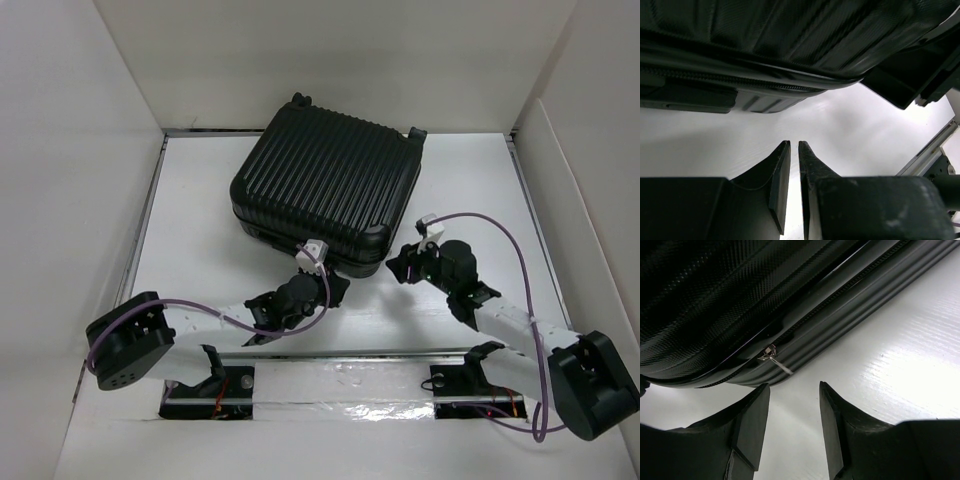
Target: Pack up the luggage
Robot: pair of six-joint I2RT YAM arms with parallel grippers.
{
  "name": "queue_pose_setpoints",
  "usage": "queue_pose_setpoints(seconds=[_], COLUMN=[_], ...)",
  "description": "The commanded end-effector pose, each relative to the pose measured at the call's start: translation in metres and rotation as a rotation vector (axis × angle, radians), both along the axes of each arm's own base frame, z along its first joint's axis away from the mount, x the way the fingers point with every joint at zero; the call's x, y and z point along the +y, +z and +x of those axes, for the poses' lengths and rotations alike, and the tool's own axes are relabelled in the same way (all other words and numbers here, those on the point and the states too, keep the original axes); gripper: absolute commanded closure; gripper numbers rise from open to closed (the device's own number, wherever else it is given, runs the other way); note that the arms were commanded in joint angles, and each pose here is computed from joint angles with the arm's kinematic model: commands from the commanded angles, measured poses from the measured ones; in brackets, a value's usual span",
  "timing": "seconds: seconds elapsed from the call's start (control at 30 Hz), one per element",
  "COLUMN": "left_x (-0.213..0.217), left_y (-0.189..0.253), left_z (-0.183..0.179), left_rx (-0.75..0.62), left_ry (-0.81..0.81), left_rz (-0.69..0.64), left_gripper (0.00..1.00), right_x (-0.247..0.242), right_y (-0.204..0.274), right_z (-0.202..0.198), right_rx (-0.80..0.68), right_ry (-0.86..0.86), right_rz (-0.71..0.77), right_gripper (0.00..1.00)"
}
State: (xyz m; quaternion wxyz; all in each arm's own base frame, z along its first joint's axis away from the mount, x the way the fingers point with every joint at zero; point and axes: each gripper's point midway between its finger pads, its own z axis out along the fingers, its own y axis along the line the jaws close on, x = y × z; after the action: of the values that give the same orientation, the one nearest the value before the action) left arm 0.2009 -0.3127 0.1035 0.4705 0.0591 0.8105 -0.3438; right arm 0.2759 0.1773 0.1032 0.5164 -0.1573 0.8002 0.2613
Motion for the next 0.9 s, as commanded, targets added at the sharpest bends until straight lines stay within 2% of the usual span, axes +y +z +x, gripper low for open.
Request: queue_pose_setpoints(seconds=[0.0,0.2,0.5,0.53,0.6,0.7,0.87], left_x=[-0.014,-0.013,-0.012,-0.012,-0.013,-0.015,-0.018], left_y=[0.032,0.033,0.032,0.033,0.034,0.04,0.049], left_z=[0.01,0.017,0.021,0.022,0.022,0.028,0.03], left_rx=[-0.06,-0.066,-0.071,-0.073,-0.075,-0.091,-0.111], left_ry=[-0.002,0.008,0.005,0.004,0.004,0.008,0.007], left_rz=[-0.069,-0.065,-0.055,-0.055,-0.057,-0.057,-0.059], left_gripper=[0.91,0.91,0.91,0.91,0.91,0.91,0.91], right_x=[0.013,0.012,0.02,0.02,0.023,0.031,0.037], right_y=[0.034,0.047,0.054,0.05,0.052,0.058,0.067], right_z=[0.015,0.023,0.033,0.034,0.035,0.032,0.027], right_rx=[-0.123,-0.171,-0.209,-0.202,-0.213,-0.242,-0.282], right_ry=[0.038,0.023,0.044,0.046,0.057,0.075,0.081], right_rz=[0.024,0.016,0.021,0.018,0.032,0.059,0.064], right_gripper=[0.5,0.5,0.56,0.64,0.72,0.75,0.87])
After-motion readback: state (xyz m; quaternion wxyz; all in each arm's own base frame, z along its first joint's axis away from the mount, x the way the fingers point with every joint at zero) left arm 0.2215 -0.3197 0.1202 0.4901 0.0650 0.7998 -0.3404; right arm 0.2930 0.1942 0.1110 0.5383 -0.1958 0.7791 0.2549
